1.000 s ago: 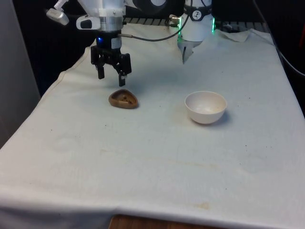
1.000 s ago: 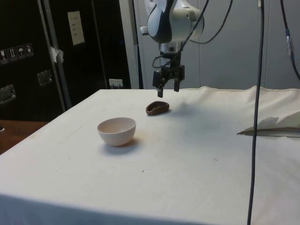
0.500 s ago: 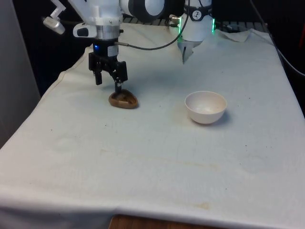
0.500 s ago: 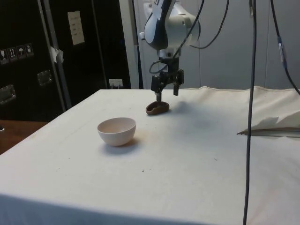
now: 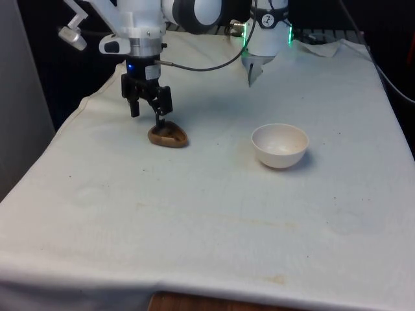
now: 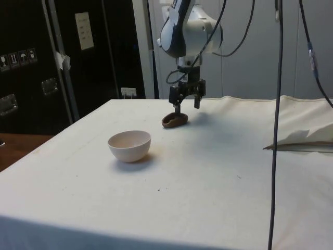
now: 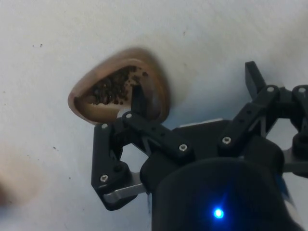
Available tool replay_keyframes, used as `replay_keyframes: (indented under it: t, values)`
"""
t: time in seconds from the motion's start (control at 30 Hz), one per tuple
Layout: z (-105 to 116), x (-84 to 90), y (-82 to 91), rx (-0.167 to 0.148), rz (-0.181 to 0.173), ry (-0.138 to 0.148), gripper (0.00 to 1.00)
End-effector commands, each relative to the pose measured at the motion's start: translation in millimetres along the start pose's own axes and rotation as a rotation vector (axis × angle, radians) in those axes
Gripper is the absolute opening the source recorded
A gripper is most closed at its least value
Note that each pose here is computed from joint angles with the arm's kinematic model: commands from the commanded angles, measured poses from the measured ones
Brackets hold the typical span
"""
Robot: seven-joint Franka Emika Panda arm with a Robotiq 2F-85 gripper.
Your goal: Pour the coffee beans from the cup into the bowl.
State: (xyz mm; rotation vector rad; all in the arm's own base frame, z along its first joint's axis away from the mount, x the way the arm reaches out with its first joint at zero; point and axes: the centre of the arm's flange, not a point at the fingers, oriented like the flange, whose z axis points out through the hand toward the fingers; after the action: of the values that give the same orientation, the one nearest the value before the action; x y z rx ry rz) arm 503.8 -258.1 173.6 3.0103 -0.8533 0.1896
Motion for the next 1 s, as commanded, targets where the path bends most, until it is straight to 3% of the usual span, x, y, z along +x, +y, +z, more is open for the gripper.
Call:
replay_keyframes:
  t: [0.0, 0.7, 0.87, 0.9, 0.97]
  values:
    - [1.2, 1.9, -2.2, 0.008, 0.007, 0.006, 1.00]
    - [3.9, 3.1, -3.2, 0.004, 0.027, 0.006, 0.99]
    - [4.2, 3.2, -2.4, 0.002, 0.024, 0.002, 0.66]
    - [3.9, 3.1, -3.2, 0.004, 0.028, 0.006, 0.66]
    - [3.9, 3.1, -3.2, 0.003, 0.027, 0.006, 0.56]
